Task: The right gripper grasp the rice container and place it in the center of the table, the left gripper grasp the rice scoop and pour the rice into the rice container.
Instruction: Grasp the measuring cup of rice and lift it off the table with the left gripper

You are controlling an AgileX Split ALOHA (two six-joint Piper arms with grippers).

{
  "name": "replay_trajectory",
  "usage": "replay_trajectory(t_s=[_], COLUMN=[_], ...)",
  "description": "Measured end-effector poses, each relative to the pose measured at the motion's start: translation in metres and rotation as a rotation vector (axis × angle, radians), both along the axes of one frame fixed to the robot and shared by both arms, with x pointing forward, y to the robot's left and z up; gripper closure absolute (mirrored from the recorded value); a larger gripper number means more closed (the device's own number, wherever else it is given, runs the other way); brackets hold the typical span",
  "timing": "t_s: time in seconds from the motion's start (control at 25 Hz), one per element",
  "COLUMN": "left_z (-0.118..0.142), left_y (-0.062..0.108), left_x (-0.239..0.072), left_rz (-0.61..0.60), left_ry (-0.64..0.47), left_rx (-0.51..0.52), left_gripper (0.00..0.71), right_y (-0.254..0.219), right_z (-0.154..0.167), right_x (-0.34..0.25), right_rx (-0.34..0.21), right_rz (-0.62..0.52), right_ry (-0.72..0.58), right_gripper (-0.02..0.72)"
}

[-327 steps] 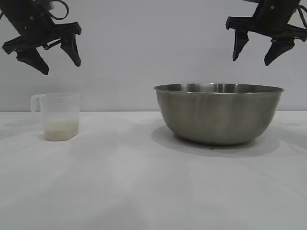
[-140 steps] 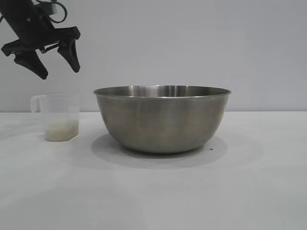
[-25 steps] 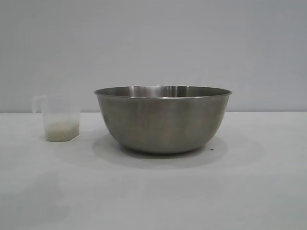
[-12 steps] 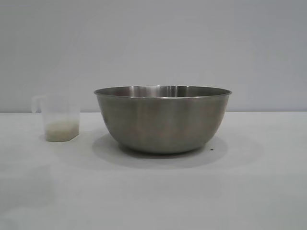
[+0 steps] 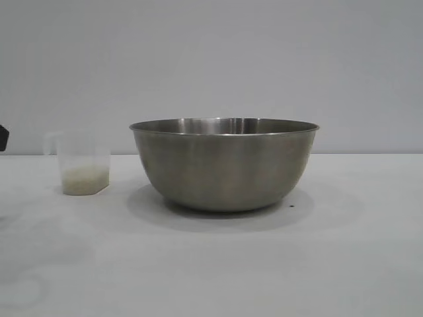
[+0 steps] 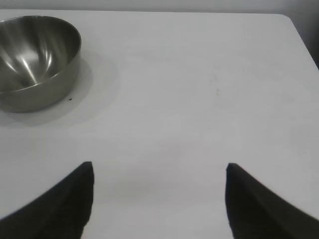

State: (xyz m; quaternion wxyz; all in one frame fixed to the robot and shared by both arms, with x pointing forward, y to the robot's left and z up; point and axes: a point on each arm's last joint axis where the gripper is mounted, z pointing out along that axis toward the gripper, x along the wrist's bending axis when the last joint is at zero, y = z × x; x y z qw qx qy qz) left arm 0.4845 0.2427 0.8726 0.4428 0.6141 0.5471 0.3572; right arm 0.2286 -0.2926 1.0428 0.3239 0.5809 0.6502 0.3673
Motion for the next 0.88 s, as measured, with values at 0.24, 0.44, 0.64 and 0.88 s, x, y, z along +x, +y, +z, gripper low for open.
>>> replay_trajectory(t_s=[0.24, 0.44, 0.64, 0.88], left_z=[-0.005, -0.011, -0.011, -0.007], left_y=[-0.003, -0.005, -0.008, -0.006], left_x=[0.016, 0.028, 0.039, 0.048], left_rz=[0.015, 0.027, 0.031, 0.068], left_ry=[-0.015, -0.019, -0.039, -0.072], left_rx=[-0.004, -0.006, -0.012, 0.008], left_gripper=[0.381, 0.381, 0.381, 0.381], right_y=[0.000, 0.000, 0.000, 0.000], right_z=[0.000, 0.000, 0.000, 0.000], right_x=[0.000, 0.000, 0.000, 0.000], right_rx=[0.000, 0.000, 0.000, 0.000], right_rz=[0.000, 0.000, 0.000, 0.000], right_ry=[0.000, 0.000, 0.000, 0.000], right_gripper=[0.231, 0.231, 0.231, 0.231])
